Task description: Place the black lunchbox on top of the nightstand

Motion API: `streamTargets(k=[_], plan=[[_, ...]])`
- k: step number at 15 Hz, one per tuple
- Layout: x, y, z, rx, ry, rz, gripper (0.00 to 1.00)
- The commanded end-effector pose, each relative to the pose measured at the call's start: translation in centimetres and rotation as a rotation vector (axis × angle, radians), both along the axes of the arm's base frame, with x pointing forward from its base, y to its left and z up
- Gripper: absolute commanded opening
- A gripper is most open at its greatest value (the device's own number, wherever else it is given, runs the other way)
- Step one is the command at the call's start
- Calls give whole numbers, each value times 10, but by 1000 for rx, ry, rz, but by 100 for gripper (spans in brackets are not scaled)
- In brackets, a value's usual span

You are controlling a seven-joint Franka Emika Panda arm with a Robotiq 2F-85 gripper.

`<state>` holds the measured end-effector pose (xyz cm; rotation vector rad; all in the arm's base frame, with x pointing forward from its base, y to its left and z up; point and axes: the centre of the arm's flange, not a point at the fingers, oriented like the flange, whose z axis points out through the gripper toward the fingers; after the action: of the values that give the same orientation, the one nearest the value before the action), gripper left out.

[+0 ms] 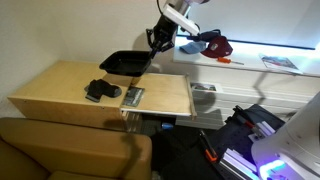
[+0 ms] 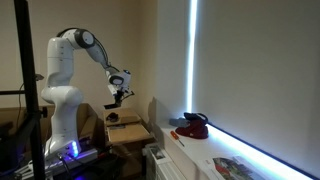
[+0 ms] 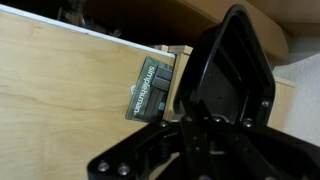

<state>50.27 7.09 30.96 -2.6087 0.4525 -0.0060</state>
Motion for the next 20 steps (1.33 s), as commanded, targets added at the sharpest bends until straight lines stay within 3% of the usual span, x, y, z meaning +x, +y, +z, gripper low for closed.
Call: streamTargets(k=[1,5,6,9,10,15,18,20], plan=[[78,26,-39,29,3,-142,2],[137,33,-56,-9,-64,-290,2],[100,25,-48,-4,-51,-239,7],[122,28,-59,-1,-56,-276,7],[119,25,-66,12,-35,-273,2],[132,20,-100,208,-10,-365,2],[135,25,-120,213,-24,-369,2],[133,34,-139,158,-35,-334,2]])
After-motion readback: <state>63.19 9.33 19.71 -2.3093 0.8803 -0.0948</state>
